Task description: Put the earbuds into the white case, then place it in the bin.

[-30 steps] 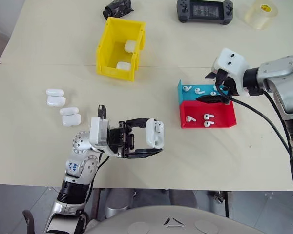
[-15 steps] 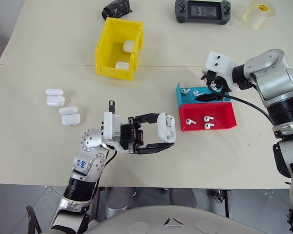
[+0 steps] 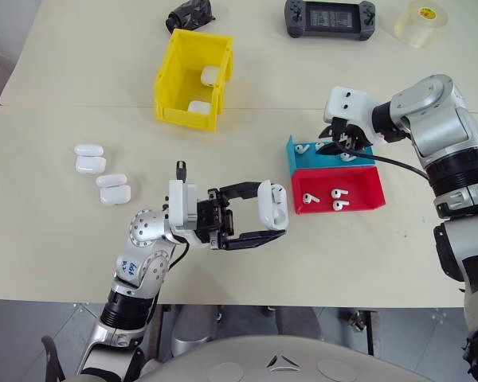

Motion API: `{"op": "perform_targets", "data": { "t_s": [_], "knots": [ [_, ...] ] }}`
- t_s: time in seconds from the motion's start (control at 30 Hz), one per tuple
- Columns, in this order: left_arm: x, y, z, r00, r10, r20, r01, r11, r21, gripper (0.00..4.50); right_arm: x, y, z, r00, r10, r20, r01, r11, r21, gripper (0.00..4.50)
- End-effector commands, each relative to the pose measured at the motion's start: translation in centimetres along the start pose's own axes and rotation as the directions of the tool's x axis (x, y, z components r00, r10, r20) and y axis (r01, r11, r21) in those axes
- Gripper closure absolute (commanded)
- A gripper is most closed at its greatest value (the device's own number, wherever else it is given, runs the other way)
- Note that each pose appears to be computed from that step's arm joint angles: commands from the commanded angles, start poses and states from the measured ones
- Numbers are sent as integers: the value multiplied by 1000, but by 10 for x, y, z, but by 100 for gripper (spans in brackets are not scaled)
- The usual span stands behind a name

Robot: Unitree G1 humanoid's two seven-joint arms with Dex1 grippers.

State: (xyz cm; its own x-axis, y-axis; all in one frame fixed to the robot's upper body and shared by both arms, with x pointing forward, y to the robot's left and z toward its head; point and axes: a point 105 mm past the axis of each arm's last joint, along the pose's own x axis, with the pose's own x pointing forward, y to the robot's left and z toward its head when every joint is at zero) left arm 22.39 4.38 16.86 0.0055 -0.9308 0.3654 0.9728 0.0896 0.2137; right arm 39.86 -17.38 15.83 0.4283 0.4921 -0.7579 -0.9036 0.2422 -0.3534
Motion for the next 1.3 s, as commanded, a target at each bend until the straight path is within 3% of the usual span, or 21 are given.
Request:
{"op": "perform_targets", "data": {
  "t_s": [0.03, 0.13, 0.33, 0.5, 0.67, 0.77, 0.87, 0.93, 1.03, 1.13, 1.3],
  "knots": [
    [4, -3, 11, 999, -23, 24, 22, 999, 40, 170, 2, 1, -3, 1000, 9, -15, -9, 1000, -2, 266],
    [5, -3, 11, 999, -25, 26, 24, 999, 41, 170, 3, 3, -4, 1000, 24, -14, -24, 1000, 1, 266],
    [6, -2, 12, 999, -29, 26, 28, 999, 45, 170, 4, 5, -8, 999, 32, -19, -32, 999, 7, 397],
    [4, -1, 12, 999, -22, 25, 21, 999, 41, 170, -2, 0, -2, 1000, -13, 21, 12, 1000, 14, 397],
    [3, 0, 12, 999, -20, 32, 19, 999, 30, 170, -31, -1, 23, 979, -61, 194, 64, 998, -10, 397],
    [2, 3, 11, 999, -24, 31, 23, 999, 27, 170, -70, 17, 52, 878, -61, 475, 69, 998, 1, 397],
    [0, 4, 10, 999, -27, 27, 27, 999, 24, 170, -85, 34, 51, 815, -113, 568, 77, 993, 88, 397],
    [-1, 6, 10, 999, -29, 27, 28, 999, 21, 170, -95, 56, 56, 734, -104, 672, 42, 993, 107, 397],
    [-1, 9, 11, 999, -28, 34, 27, 999, 16, 170, -110, 85, 70, 534, -172, 828, -39, 973, 228, 397],
    [-2, 13, 13, 998, -30, 50, 30, 1000, 4, 170, -114, 123, 85, 357, -225, 907, -124, 951, 284, 397],
    [-2, 15, 15, 997, -44, 63, 44, 999, -9, 170, -111, 155, 103, 263, -274, 925, -242, 909, 338, 397]
  ]
}}
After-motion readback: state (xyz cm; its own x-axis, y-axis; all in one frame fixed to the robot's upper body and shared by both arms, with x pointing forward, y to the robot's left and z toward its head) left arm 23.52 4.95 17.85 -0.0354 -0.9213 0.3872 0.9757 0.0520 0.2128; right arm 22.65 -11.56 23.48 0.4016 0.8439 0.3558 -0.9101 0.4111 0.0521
